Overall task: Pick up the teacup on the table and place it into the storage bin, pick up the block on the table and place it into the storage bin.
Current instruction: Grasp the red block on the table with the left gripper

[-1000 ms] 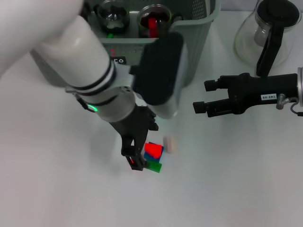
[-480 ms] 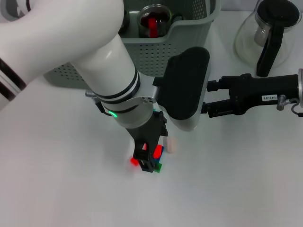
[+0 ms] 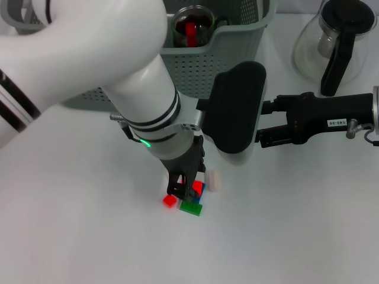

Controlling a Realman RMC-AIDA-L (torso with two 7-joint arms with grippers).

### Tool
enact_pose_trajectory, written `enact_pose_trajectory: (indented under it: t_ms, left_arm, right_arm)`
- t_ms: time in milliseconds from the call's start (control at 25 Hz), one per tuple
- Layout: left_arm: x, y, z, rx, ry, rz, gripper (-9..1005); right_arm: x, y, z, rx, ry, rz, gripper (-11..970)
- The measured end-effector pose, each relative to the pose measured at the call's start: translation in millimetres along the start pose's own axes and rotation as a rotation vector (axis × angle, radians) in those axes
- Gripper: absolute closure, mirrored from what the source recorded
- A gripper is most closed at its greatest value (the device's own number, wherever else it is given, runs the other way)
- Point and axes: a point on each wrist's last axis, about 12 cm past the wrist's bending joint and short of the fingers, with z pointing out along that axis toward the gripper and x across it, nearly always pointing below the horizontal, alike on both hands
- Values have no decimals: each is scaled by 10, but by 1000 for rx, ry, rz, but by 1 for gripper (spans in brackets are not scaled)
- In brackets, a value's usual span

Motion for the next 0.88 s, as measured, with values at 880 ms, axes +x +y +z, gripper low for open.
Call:
enact_pose_trajectory:
  t_ms: [880]
  left_arm:
    - [-68,-34,65,6,40,21,527]
  right_arm:
    - [-2,-18,0,15,-2,-6,19]
